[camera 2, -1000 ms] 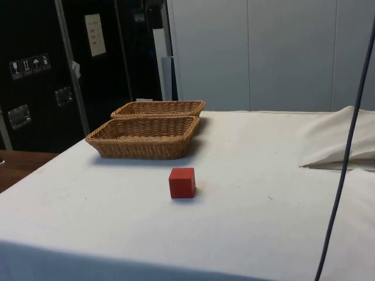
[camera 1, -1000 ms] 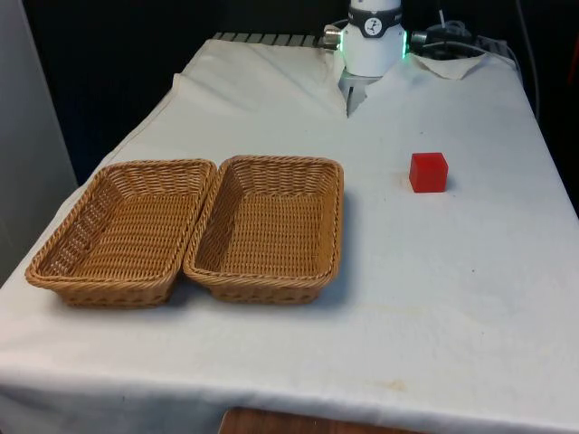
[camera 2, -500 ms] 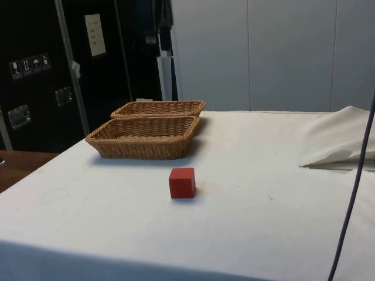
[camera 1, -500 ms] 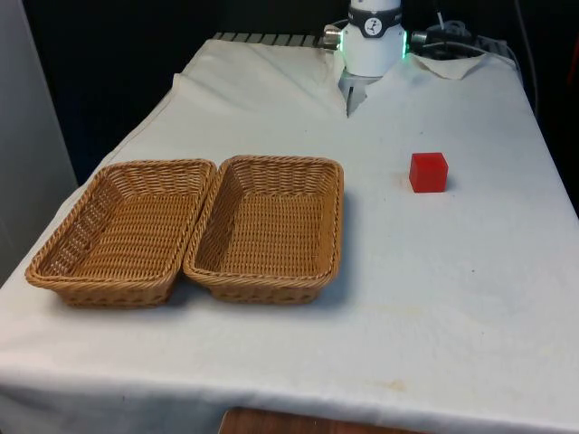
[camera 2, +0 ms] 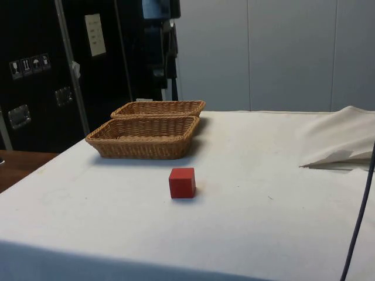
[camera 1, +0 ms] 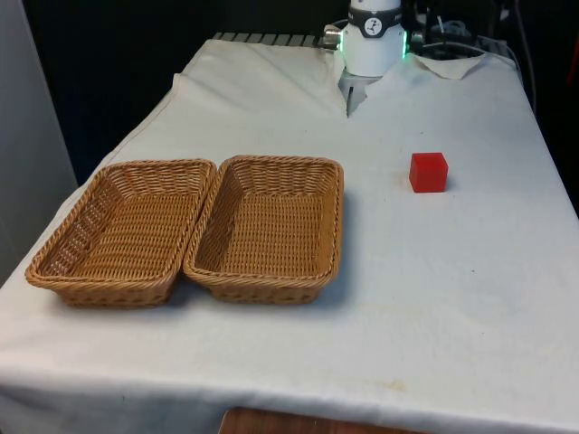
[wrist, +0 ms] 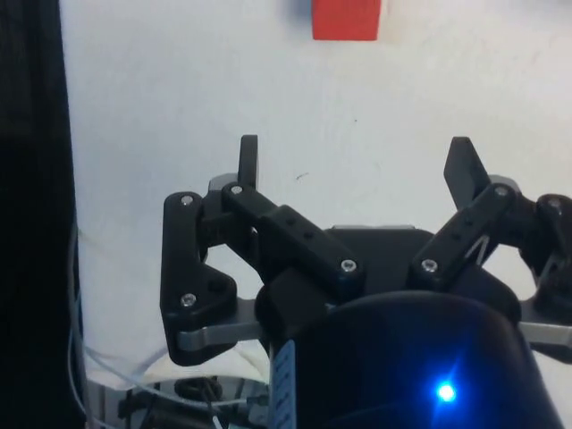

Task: Pick up the red cube and place it into the right basket.

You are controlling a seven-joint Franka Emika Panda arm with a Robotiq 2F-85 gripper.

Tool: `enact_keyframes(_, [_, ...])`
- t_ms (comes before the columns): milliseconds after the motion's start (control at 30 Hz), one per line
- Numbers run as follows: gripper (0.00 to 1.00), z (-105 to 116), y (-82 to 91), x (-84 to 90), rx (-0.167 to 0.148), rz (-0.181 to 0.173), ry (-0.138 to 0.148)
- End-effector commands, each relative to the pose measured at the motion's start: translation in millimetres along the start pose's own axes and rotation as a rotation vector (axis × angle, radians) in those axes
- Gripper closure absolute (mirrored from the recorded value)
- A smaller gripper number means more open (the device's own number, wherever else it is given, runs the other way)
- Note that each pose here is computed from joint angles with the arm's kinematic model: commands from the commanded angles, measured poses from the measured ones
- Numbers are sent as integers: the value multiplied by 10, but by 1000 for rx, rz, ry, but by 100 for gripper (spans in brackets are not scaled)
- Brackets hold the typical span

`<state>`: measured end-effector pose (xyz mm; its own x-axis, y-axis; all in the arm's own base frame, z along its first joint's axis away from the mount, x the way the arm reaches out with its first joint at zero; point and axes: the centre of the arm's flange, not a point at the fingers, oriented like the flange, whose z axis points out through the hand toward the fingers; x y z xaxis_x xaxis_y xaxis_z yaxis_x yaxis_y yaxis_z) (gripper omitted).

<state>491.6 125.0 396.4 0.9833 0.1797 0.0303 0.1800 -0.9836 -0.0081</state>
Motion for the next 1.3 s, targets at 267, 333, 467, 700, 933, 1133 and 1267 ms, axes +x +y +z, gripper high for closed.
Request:
enact_keyframes(267, [0, 286, -183, 5, -8, -6, -2])
enact_keyframes(333, [0, 312, -210, 7, -5, -6, 0])
enact_keyframes(467, [0, 460, -186, 6, -6, 2, 0])
enact_keyframes(700, [0, 681, -101, -21, -3, 24, 8])
enact_keyframes(933, [0, 884, -9, -64, -3, 44, 10])
enact_keyframes(1133, [0, 1018, 46, -95, -3, 59, 14])
enact_keyframes(1267, [0, 1145, 113, -119, 0, 75, 18])
